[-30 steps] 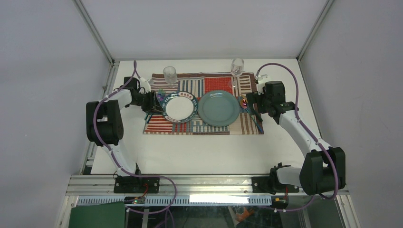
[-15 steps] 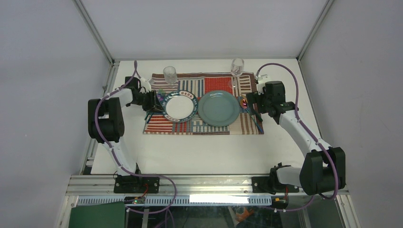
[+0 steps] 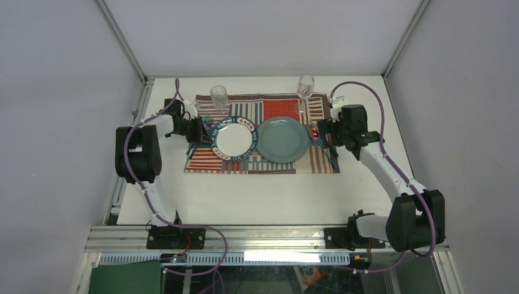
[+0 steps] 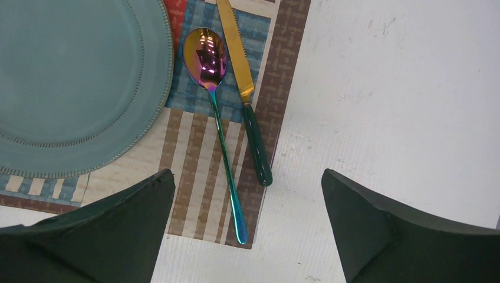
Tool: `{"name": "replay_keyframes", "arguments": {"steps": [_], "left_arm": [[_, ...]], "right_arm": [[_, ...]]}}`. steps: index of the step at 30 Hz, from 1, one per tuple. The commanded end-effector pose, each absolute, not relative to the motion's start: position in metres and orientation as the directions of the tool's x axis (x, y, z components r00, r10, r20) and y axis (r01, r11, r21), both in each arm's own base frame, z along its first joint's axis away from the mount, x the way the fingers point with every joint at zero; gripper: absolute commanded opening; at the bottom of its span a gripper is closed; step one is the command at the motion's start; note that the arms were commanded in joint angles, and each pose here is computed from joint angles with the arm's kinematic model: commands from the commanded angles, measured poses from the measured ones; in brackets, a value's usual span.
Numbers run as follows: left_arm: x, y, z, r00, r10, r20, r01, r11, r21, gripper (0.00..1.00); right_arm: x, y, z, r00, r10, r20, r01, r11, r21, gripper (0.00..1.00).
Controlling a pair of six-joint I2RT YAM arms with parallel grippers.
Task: Set the dinner table for one person
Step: Adjust the plate on the napkin.
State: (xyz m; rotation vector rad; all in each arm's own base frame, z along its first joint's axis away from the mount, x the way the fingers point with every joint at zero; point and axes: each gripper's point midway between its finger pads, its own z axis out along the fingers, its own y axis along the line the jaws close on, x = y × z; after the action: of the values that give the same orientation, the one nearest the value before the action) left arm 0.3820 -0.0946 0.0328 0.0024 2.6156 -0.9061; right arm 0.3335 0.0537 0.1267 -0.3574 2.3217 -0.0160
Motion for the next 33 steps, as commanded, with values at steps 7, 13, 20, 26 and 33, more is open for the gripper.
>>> {"name": "replay_keyframes", "arguments": {"steps": [7,13,20,26,33], "left_arm": [[0.375,-0.086,0.063,-0.902,-0.056,-0.428,0.188,0.842,-0.507,0.06],[0.366,-0.085,0.059,-0.918,-0.059,-0.391,0.168,0.836,-0.522,0.08],[0.372,-0.076,0.057,-0.908,-0.061,-0.414,0.159,0.864,-0.477,0.05],[0.374,-0.069,0.062,-0.897,-0.063,-0.437,0.156,0.881,-0.447,0.04],[0.373,-0.066,0.058,-0.898,-0.062,-0.435,0.153,0.884,-0.442,0.03]], "right_arm": [[0.342,0.056,0.15,-0.607,-0.253,-0.753,-0.253,0.96,-0.118,1.0],[0.342,0.056,0.151,-0.605,-0.252,-0.755,-0.254,0.96,-0.116,1.0],[0.342,0.056,0.151,-0.605,-0.254,-0.755,-0.255,0.96,-0.118,1.0],[0.341,0.056,0.15,-0.607,-0.255,-0.753,-0.257,0.959,-0.118,1.0],[0.342,0.056,0.151,-0.605,-0.255,-0.754,-0.257,0.959,-0.118,1.0]]}}
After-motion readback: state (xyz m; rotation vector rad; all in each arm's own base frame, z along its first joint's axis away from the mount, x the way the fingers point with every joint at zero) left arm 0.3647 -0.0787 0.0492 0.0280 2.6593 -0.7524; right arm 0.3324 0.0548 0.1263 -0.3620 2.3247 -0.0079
